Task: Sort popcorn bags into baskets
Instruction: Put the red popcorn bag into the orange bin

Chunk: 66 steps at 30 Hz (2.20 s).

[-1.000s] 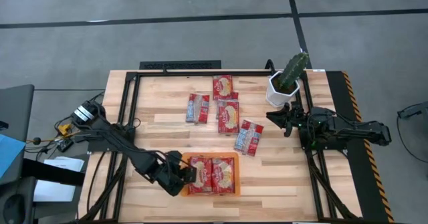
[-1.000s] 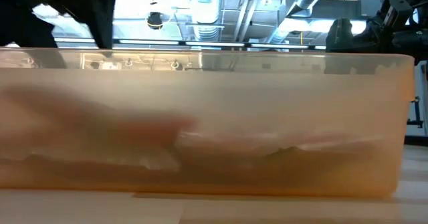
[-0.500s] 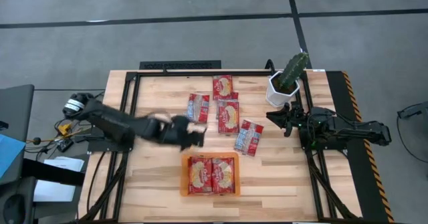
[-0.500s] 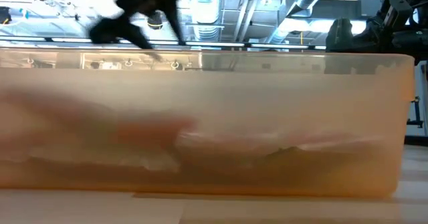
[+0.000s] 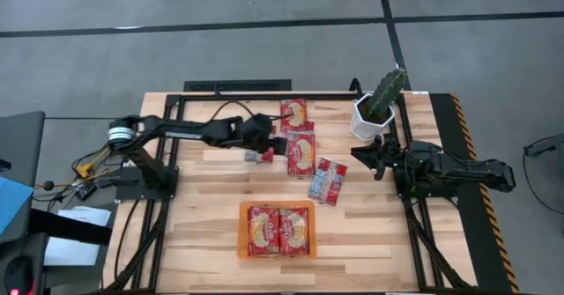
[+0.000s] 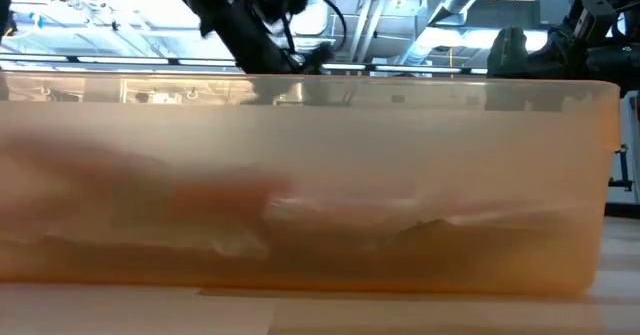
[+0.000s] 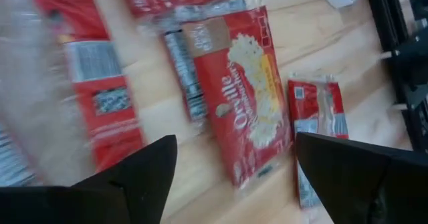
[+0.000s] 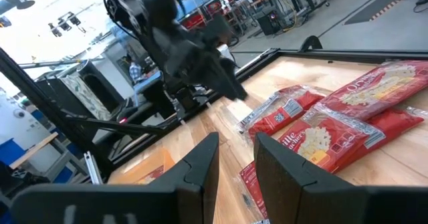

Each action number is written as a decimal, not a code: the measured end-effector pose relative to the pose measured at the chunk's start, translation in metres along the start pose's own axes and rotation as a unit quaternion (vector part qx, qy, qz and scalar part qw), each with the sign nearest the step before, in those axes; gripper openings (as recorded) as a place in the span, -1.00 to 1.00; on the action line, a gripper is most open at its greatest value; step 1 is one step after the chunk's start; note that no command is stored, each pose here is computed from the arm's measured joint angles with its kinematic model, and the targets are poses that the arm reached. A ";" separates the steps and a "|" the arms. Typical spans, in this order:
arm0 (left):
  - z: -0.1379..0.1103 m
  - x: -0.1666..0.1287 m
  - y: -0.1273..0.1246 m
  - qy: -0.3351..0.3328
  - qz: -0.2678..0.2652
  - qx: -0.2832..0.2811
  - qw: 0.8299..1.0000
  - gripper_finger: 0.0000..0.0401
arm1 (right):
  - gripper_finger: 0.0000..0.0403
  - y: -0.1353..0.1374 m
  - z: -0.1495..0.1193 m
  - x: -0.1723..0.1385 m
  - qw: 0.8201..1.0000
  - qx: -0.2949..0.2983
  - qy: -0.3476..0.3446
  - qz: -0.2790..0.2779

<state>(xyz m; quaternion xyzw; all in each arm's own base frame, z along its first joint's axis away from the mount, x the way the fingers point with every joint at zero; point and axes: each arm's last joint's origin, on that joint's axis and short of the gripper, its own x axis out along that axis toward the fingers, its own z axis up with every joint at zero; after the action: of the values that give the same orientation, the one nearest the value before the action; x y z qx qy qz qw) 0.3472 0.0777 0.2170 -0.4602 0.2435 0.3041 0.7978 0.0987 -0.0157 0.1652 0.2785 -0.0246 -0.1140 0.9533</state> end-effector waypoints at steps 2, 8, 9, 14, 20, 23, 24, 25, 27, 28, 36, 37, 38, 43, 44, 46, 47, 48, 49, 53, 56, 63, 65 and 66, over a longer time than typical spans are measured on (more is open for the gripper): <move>-0.003 0.013 0.004 0.002 0.007 -0.009 1.000 0.46 | -0.41 0.000 0.000 0.000 1.000 0.000 0.000 0.000; -0.008 0.046 0.008 -0.015 -0.015 -0.026 0.999 0.46 | -0.41 0.000 0.000 0.000 1.000 -0.001 0.002 -0.003; -0.009 0.049 0.010 -0.014 -0.011 -0.030 0.999 0.46 | -0.41 0.000 0.000 0.000 1.000 -0.001 0.001 -0.004; -0.016 0.071 0.015 0.007 0.009 -0.026 1.000 0.46 | -0.41 -0.001 0.000 0.001 1.000 -0.001 0.001 -0.007; -0.008 0.087 -0.002 0.005 -0.011 -0.009 1.000 0.45 | -0.41 -0.001 -0.001 0.001 1.000 -0.001 0.001 -0.007; -0.003 0.094 -0.011 0.005 -0.012 0.005 1.000 0.40 | -0.41 -0.001 -0.001 0.001 1.000 -0.001 0.002 -0.007; -0.002 0.097 -0.012 0.010 -0.004 0.010 1.000 0.38 | -0.41 -0.001 -0.001 0.001 1.000 -0.001 0.002 -0.007; -0.003 0.101 -0.012 0.017 0.005 0.014 1.000 0.35 | -0.41 -0.001 -0.001 0.001 1.000 -0.001 0.002 -0.007; -0.005 0.110 -0.012 0.032 0.010 0.020 0.999 0.26 | -0.41 -0.001 -0.001 0.001 1.000 -0.001 0.002 -0.007; -0.006 0.115 -0.012 0.037 0.006 0.020 0.999 0.21 | -0.41 -0.001 -0.001 0.001 1.000 -0.001 0.002 -0.007; -0.016 0.147 -0.011 0.110 -0.034 0.012 0.993 -0.22 | -0.41 -0.001 -0.001 0.001 1.000 -0.001 0.002 -0.007; -0.017 0.148 -0.010 0.113 -0.036 0.013 0.993 -0.29 | -0.41 -0.001 -0.001 0.001 1.000 -0.001 0.003 -0.007; -0.017 0.148 -0.010 0.114 -0.034 0.013 0.993 -0.36 | -0.41 -0.001 -0.001 0.001 1.000 -0.001 0.003 -0.007; -0.017 0.148 -0.008 0.126 -0.036 0.036 0.991 -0.77 | -0.41 -0.001 -0.001 0.001 1.000 -0.001 0.003 -0.007; -0.017 0.148 -0.007 0.128 -0.037 0.039 0.990 -0.86 | -0.41 -0.001 -0.001 0.001 1.000 -0.001 0.003 -0.007; -0.018 0.147 -0.008 0.133 -0.040 0.044 0.989 -0.96 | -0.41 -0.001 -0.001 0.001 1.000 -0.001 0.003 -0.007; -0.018 0.147 -0.007 0.135 -0.041 0.045 0.989 -0.97 | -0.41 -0.001 -0.001 0.001 1.000 -0.001 0.003 -0.007; -0.018 0.147 -0.008 0.137 -0.043 0.044 0.989 -0.97 | -0.41 -0.001 -0.001 0.001 1.000 -0.001 0.003 -0.007; -0.018 0.147 -0.008 0.139 -0.043 0.039 0.989 -0.98 | -0.41 -0.001 -0.001 0.001 1.000 -0.001 0.003 -0.007; -0.016 0.143 -0.011 0.143 -0.054 0.025 0.988 -1.00 | -0.41 -0.001 -0.001 0.001 1.000 -0.001 0.003 -0.006; -0.011 0.133 -0.018 0.141 -0.065 0.025 0.988 -1.00 | -0.41 -0.001 -0.001 0.001 1.000 -0.001 0.003 -0.006; 0.005 0.100 -0.042 0.104 -0.097 0.035 0.989 -1.00 | -0.41 -0.001 -0.001 0.001 1.000 -0.001 0.003 -0.006; 0.008 0.092 -0.046 0.090 -0.098 0.040 0.990 -1.00 | -0.41 -0.001 -0.001 0.001 1.000 -0.001 0.003 -0.006; 0.009 0.088 -0.048 0.085 -0.099 0.042 0.991 -1.00 | -0.41 -0.001 -0.001 0.001 1.000 -0.001 0.003 -0.006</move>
<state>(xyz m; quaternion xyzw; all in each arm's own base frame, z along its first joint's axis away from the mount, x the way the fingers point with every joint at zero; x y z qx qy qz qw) 0.4438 0.0902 0.1906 -0.4725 0.2766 0.1733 0.8187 0.0994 -0.0159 0.1643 0.2782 -0.0196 -0.1185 0.9530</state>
